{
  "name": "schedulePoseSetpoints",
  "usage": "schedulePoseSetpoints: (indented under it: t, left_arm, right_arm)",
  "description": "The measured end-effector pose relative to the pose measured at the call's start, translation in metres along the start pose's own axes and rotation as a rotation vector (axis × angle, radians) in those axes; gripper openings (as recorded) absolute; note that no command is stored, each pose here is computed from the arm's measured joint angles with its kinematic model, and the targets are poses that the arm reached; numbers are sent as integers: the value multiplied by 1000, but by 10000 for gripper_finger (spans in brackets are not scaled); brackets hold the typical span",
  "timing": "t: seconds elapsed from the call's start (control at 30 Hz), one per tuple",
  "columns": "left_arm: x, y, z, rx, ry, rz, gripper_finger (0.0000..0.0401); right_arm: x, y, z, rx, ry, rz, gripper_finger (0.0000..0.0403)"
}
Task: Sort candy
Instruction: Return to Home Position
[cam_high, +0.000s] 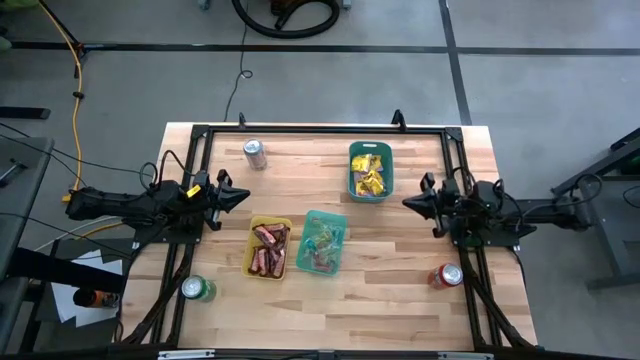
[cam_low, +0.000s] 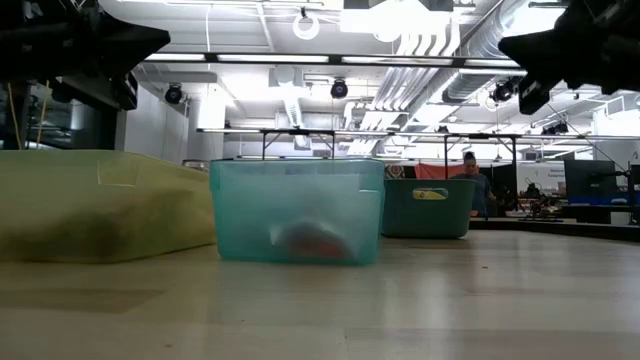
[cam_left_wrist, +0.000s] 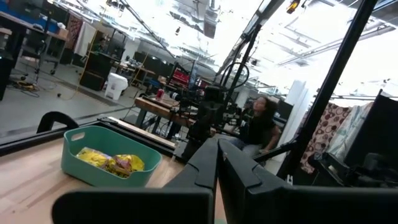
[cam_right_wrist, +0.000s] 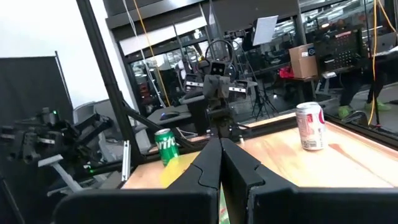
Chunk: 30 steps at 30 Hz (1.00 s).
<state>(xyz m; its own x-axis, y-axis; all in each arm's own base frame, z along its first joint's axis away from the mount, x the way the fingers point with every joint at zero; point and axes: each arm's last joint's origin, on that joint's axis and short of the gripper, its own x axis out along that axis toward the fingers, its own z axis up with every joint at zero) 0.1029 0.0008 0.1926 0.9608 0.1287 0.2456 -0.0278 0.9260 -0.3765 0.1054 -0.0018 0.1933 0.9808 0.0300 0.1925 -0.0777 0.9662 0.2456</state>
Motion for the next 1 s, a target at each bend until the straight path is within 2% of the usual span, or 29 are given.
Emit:
schedulePoseSetpoints:
  t: [0.3, 0.53, 1.0]
  left_arm:
    - [0, 0, 0, -1, -1, 0, 0]
    - [0, 0, 0, -2, 0, 0, 0]
    - [0, 0, 0, -1, -2, -2, 0]
  right_arm:
    - [-3, -4, -5, -88, -21, -81, 0]
    - [-4, -7, -15, -85, 75, -127, 0]
    - [-7, -9, -26, -80, 191, -142, 0]
